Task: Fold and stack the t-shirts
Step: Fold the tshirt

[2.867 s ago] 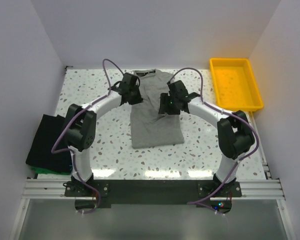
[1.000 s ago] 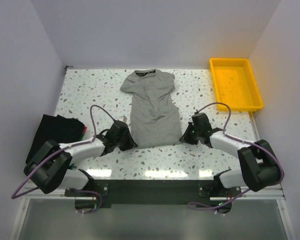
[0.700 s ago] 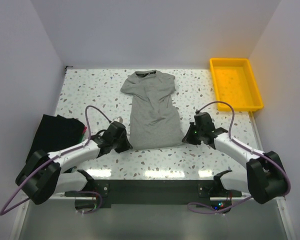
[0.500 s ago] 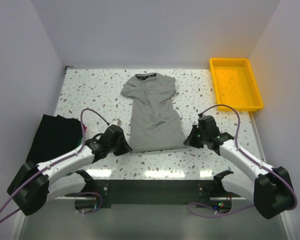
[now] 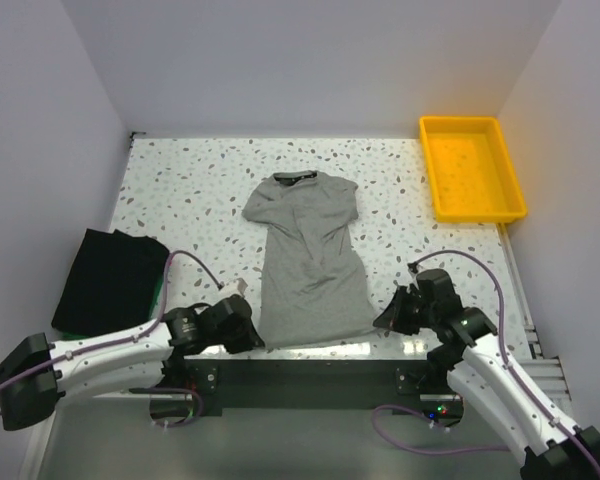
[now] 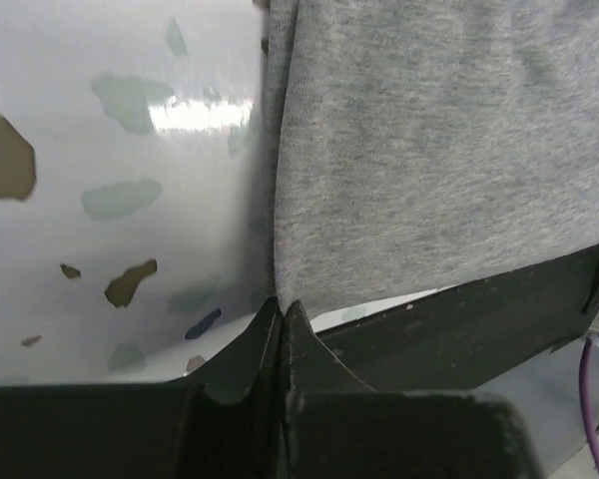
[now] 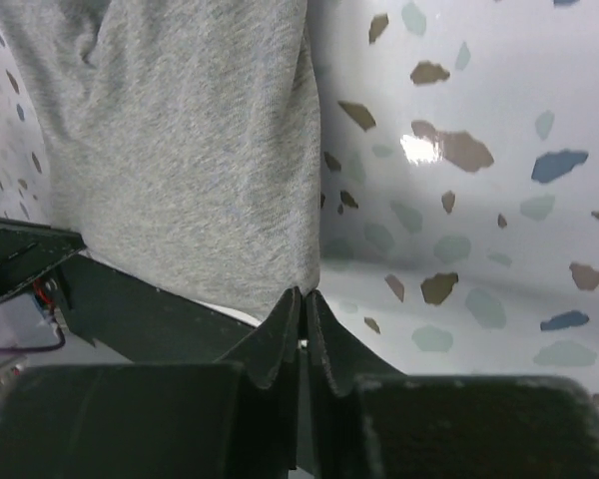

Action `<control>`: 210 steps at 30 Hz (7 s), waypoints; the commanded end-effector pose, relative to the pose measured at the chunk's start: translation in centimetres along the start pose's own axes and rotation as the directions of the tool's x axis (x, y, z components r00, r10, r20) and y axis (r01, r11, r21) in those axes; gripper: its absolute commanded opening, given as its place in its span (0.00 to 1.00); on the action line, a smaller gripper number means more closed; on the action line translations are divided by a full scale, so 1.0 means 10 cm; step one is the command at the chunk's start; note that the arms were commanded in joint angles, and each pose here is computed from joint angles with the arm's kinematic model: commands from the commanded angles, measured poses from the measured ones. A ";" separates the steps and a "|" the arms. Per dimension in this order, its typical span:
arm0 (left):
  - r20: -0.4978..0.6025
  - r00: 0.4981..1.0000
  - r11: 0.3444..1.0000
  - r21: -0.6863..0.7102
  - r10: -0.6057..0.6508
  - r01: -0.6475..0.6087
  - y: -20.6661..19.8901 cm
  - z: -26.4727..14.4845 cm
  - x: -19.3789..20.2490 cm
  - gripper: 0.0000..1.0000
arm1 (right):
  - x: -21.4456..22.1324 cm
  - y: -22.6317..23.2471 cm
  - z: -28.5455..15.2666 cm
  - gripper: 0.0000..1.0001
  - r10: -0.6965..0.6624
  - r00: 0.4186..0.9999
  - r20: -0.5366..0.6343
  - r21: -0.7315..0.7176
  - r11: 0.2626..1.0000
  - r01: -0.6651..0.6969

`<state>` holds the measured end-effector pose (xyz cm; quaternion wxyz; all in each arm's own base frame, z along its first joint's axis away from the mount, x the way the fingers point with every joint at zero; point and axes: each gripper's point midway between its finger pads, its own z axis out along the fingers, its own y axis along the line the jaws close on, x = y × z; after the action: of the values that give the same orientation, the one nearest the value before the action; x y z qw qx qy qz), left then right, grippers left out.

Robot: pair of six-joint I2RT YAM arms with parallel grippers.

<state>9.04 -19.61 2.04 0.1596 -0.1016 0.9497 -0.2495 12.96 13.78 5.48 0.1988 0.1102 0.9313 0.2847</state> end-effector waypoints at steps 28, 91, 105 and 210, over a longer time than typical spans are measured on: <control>0.425 0.901 0.996 0.070 -0.083 0.059 -0.89 -0.09 -3.48 0.55 | -3.04 1.76 1.33 0.44 -0.435 0.873 0.219 0.166 0.899 0.406; 0.210 0.942 0.949 0.120 0.263 -0.292 -1.95 1.11 -3.10 0.00 | -3.21 0.87 1.57 0.41 -0.203 0.942 0.267 0.084 0.979 0.187; 0.228 0.902 0.872 0.253 0.366 -0.418 -2.39 0.82 -2.67 0.00 | -3.14 0.92 0.91 0.00 -0.215 0.905 0.368 0.134 0.975 0.177; 0.205 0.977 0.998 0.033 -0.057 0.051 -0.33 0.34 -1.93 0.35 | -2.96 2.83 1.94 0.00 -0.761 0.548 0.347 0.292 0.643 0.708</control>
<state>26.67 -17.58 4.56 0.2210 -0.1535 0.9311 -0.2462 48.97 38.80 11.15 0.4448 -0.2927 0.8419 0.0872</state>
